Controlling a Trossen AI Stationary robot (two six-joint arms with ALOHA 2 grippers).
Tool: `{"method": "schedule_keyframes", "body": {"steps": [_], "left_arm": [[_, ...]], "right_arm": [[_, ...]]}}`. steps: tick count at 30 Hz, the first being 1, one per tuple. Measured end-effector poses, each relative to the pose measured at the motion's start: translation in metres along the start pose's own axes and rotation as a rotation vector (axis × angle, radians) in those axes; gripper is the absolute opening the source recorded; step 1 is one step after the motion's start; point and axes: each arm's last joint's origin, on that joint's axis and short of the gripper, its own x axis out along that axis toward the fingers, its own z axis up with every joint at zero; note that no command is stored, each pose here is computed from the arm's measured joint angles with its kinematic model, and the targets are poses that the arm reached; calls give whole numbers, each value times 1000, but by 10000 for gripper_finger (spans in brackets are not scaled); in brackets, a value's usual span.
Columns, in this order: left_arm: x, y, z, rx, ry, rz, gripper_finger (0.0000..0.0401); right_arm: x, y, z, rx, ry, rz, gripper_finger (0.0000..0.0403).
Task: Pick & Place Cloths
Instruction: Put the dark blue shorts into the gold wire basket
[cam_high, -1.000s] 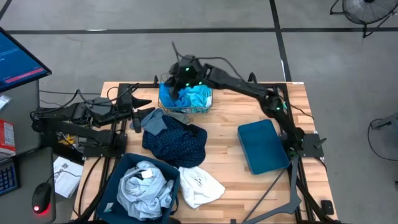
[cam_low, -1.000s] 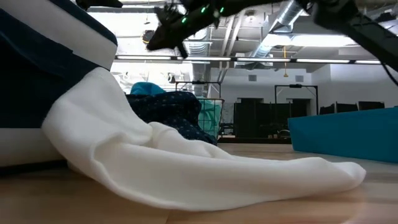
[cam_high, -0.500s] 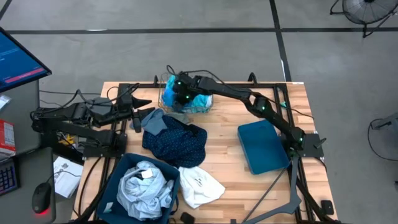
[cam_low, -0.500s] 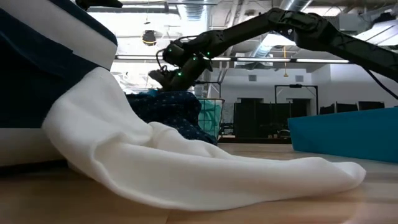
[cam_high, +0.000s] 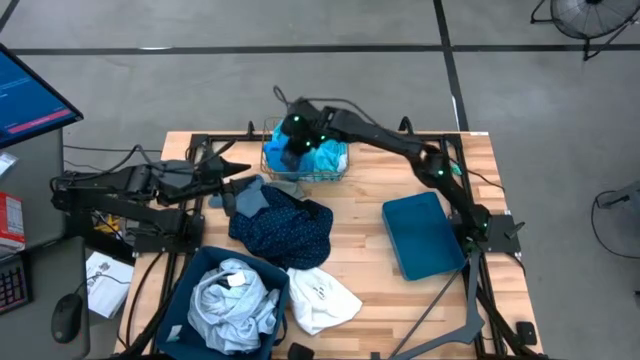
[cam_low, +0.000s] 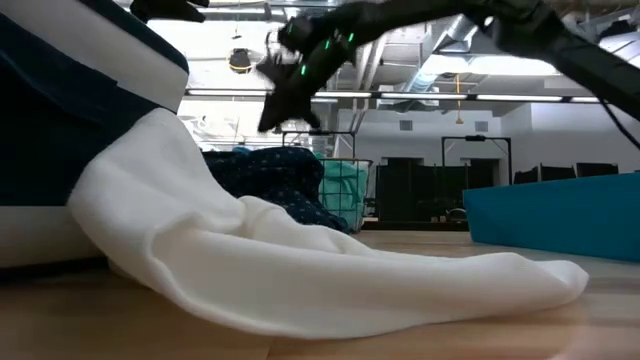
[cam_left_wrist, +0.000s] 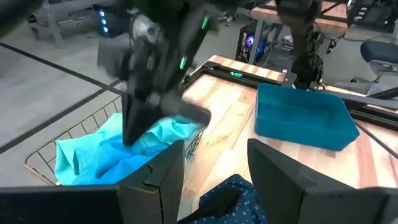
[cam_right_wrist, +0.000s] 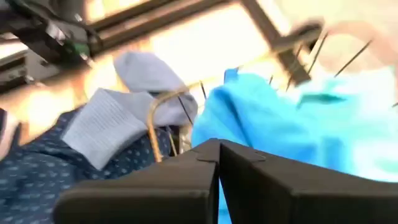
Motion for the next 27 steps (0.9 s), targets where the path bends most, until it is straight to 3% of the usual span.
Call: {"method": "schedule_keyframes", "body": {"steps": [5, 9, 16, 20, 27], "left_arm": [[-1, 1, 0, -4, -6, 0, 158], [-1, 1, 0, -10, -6, 0, 158], [-2, 1, 0, -34, -7, 1, 158], [-1, 1, 0, -32, -4, 2, 158], [0, 0, 0, -28, 1, 4, 158]], "right_arm": [[-26, 9, 16, -114, -114, -55, 1], [-22, 8, 28, -120, -247, -47, 1], [60, 4, -9, -70, -111, -25, 1], [91, 1, -33, -18, 0, -2, 0], [80, 1, -30, -22, 29, 35, 0]]}}
